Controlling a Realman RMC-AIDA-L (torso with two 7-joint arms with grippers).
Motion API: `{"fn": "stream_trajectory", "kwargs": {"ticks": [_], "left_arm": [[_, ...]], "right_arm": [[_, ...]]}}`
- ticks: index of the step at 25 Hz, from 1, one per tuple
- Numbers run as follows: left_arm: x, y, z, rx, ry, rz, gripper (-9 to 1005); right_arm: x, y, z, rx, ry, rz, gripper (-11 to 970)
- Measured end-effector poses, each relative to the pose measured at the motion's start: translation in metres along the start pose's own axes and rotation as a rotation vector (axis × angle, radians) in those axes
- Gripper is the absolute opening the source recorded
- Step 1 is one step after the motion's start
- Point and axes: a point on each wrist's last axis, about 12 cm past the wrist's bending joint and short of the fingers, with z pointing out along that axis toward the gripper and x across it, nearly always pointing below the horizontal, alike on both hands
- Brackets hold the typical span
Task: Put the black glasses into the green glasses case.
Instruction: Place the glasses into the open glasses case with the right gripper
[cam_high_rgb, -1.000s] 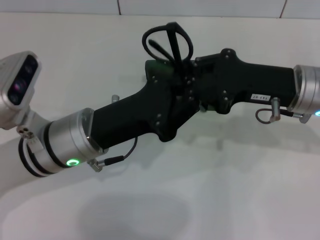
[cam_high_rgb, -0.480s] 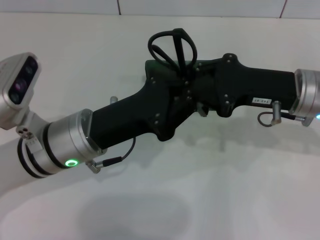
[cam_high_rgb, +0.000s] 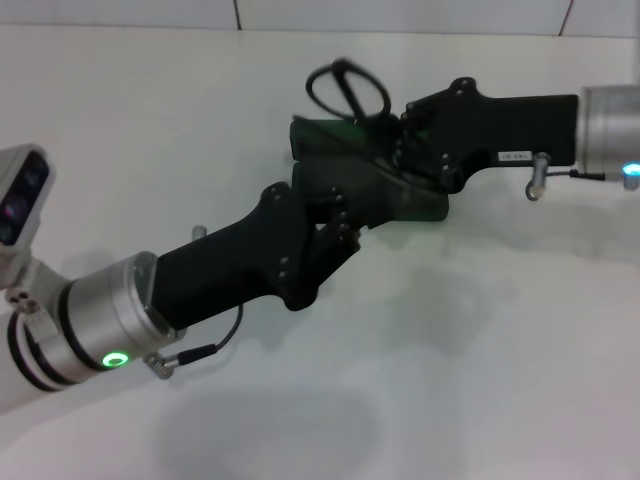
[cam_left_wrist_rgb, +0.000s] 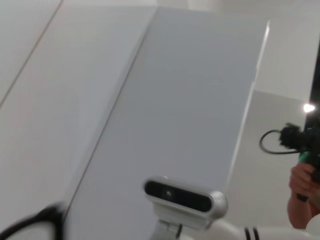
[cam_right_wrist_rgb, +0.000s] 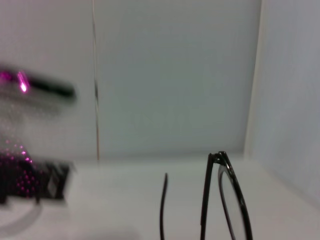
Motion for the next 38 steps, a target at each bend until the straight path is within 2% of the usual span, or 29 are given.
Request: {"fn": "stream_trajectory", "kwargs": {"ticks": [6,9,17,22,27,31,34,38], "left_arm": [[0.002,-0.003,-0.006,-0.022,-0.005,0.000,35],[0.003,-0.003,-0.008,-0.029,-0.005,0.004,35],[0.006,-0.005,-0.012,-0.054,-0.010,0.005,35],[0.005,-0.004,-0.012,-0.053,-0.011,0.009,35],[0.006,-0.002,-0.011,-0.063,0.000,0.006,35],[0.005,0.000,-0.010,-0.066,0.002,0.008,35],[0.005,0.000,-0.009,-0.062,0.002,0.009,35],[0.002,0.002,-0.004,-0.046,0.001,0.012,35]], "right_arm": [[-0.009,-0.009,0.036,0.020,0.302,-0.102,161],[-0.009,-0.009,0.051,0.035,0.377,-0.137,162],[-0.007,-0.013,0.066,0.108,0.450,-0.199,166],[-0.010,-0.011,0.068,0.086,0.445,-0.202,168],[-0.026,0.003,0.057,0.031,0.316,-0.146,170],[-0.040,0.004,0.026,-0.003,0.125,-0.023,172],[-0.041,0.005,0.001,-0.036,-0.007,0.039,173],[-0.034,0.011,-0.020,-0.072,-0.097,0.076,175]]}}
